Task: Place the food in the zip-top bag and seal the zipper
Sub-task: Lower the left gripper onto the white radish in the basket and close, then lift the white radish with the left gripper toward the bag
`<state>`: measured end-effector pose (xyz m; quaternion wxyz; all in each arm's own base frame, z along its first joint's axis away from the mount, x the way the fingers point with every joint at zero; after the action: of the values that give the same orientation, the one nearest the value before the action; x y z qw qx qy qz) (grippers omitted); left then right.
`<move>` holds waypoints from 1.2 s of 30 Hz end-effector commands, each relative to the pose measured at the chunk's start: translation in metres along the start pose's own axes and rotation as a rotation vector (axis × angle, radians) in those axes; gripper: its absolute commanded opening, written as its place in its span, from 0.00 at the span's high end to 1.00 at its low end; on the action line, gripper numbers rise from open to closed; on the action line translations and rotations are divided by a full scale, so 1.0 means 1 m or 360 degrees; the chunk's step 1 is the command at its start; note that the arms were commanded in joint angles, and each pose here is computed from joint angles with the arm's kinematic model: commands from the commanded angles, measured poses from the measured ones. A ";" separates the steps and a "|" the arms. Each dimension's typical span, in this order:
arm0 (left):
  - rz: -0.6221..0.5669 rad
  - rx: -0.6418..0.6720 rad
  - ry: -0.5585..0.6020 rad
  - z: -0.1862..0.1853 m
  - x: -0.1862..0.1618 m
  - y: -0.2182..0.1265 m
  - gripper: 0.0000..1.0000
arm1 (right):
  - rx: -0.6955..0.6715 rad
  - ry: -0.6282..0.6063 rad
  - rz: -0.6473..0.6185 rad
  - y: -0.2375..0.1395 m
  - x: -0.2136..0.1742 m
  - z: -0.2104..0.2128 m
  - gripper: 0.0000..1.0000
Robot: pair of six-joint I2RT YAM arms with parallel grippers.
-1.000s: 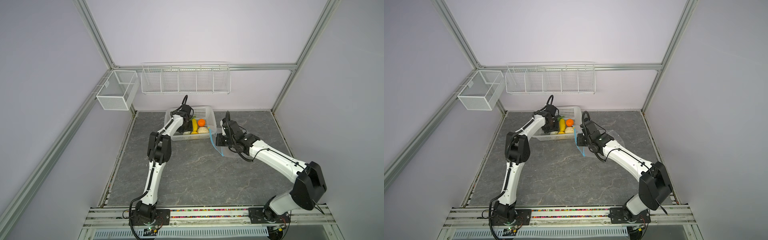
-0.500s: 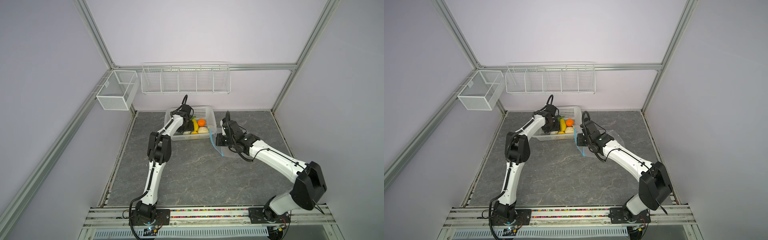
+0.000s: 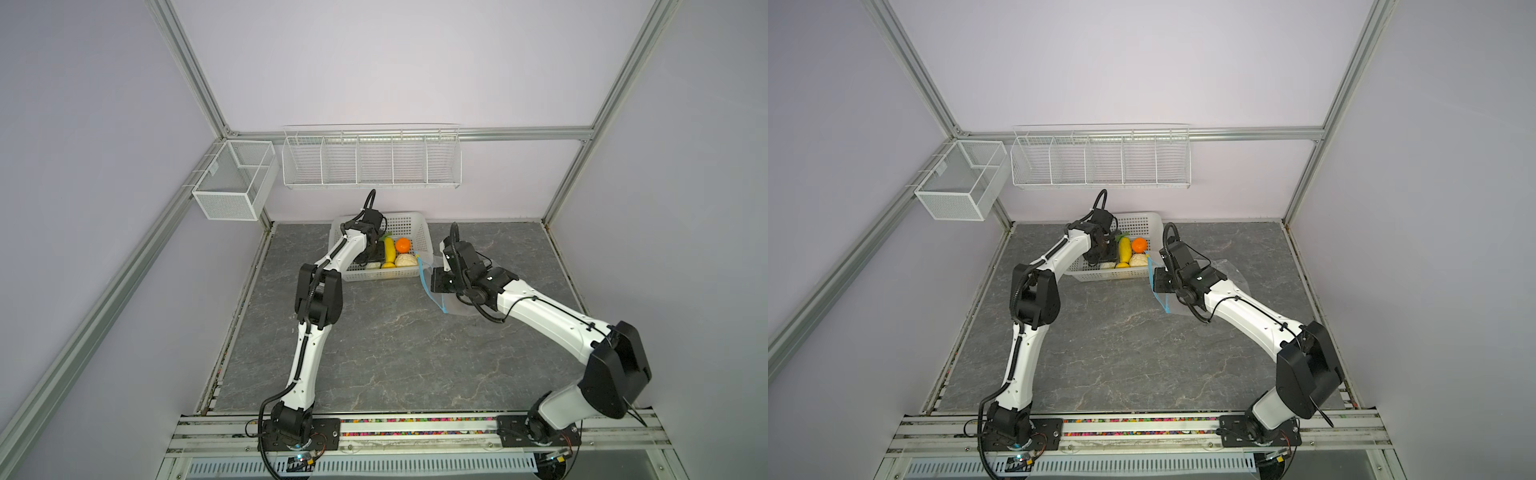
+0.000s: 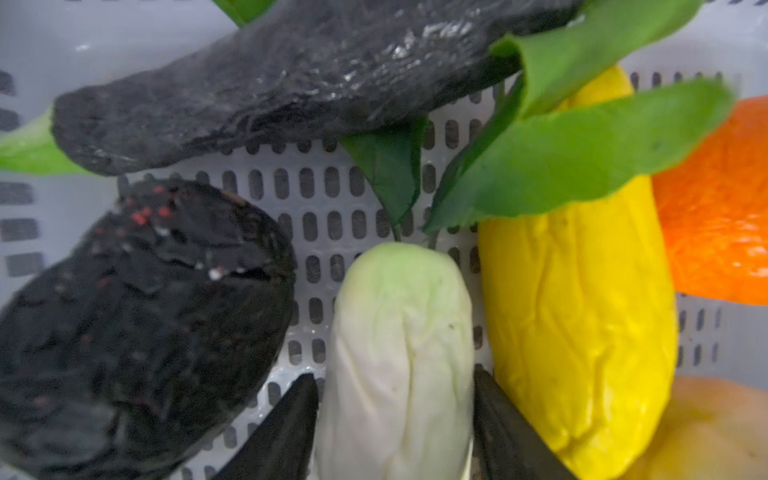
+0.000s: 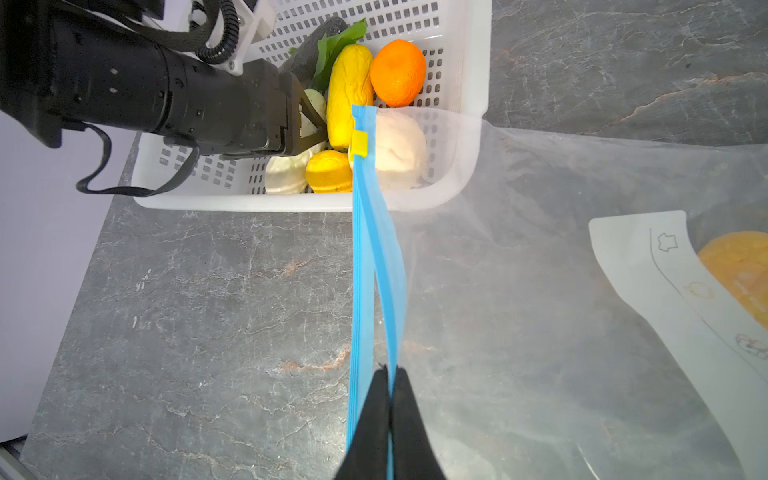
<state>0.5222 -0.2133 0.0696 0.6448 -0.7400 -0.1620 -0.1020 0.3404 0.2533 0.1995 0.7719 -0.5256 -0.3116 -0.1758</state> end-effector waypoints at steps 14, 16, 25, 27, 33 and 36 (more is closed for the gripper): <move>-0.0020 0.0007 -0.0015 0.006 -0.006 -0.012 0.49 | 0.0051 -0.0002 -0.0040 -0.004 0.010 0.011 0.94; -0.0050 -0.0010 -0.0030 0.007 -0.005 -0.019 0.50 | 0.0056 -0.0001 -0.0042 -0.004 0.011 0.012 0.94; -0.0127 -0.0042 -0.0074 0.009 0.002 -0.040 0.52 | 0.0060 -0.0006 -0.0044 -0.002 0.011 0.014 0.94; -0.0146 -0.0056 -0.0092 0.010 0.002 -0.044 0.52 | 0.0059 -0.0006 -0.0035 0.000 0.011 0.015 0.94; -0.0216 -0.0126 -0.0127 0.007 0.004 -0.072 0.53 | 0.0067 -0.0009 -0.0041 0.001 0.013 0.019 0.94; -0.0255 -0.0169 -0.0160 0.008 0.003 -0.084 0.54 | 0.0061 -0.0012 -0.0038 0.001 0.013 0.019 0.94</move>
<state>0.4931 -0.1960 0.1219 0.6099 -0.7532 -0.2184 -0.1143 0.3428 0.2634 0.2063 0.7738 -0.5182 -0.3195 -0.1751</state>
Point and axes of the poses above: each gripper's point midway between its finger pads, its own y axis out along the fingers, its own z axis along the line the jaws close on, x = y × z, the point moved 2 cm from there along -y, back along the fingers, and after that the axes turned 7 degrees about -y, right-handed, at the moved point
